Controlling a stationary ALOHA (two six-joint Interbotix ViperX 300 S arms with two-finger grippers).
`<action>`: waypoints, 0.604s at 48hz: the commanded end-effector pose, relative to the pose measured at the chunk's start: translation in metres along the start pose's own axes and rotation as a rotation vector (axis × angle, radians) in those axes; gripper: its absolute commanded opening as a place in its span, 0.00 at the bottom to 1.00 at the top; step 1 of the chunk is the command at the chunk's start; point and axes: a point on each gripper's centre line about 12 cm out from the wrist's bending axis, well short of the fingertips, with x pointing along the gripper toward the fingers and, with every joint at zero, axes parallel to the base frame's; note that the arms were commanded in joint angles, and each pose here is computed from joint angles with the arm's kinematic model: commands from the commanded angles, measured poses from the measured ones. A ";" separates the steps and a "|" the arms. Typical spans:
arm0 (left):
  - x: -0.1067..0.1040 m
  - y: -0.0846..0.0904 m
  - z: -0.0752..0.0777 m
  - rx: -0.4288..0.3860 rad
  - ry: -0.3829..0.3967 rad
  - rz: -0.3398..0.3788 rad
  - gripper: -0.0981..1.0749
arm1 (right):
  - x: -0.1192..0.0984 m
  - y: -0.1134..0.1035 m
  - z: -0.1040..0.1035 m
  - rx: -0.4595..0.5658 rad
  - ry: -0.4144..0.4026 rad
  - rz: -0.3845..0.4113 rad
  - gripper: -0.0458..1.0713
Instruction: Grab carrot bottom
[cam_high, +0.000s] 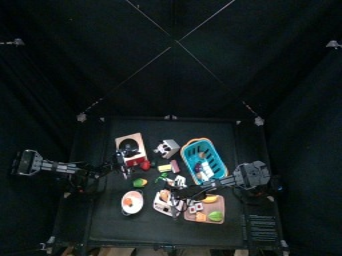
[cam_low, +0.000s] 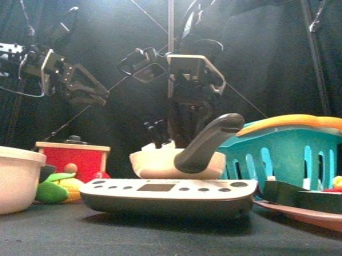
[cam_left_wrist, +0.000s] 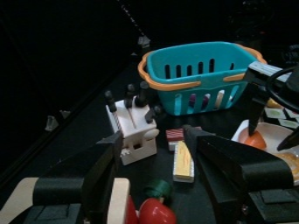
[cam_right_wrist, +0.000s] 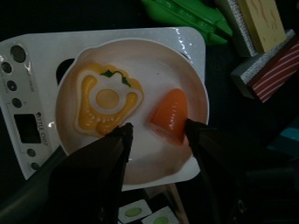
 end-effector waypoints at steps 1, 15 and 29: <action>0.001 -0.001 0.004 0.000 -0.013 -0.001 0.87 | -0.008 -0.002 0.005 0.009 -0.024 0.010 0.81; 0.001 0.000 0.004 0.000 -0.013 0.000 0.87 | 0.000 -0.002 0.003 0.008 -0.015 0.011 0.81; 0.001 0.000 0.004 0.000 -0.013 0.000 0.87 | 0.002 -0.002 0.001 0.004 -0.012 0.007 0.76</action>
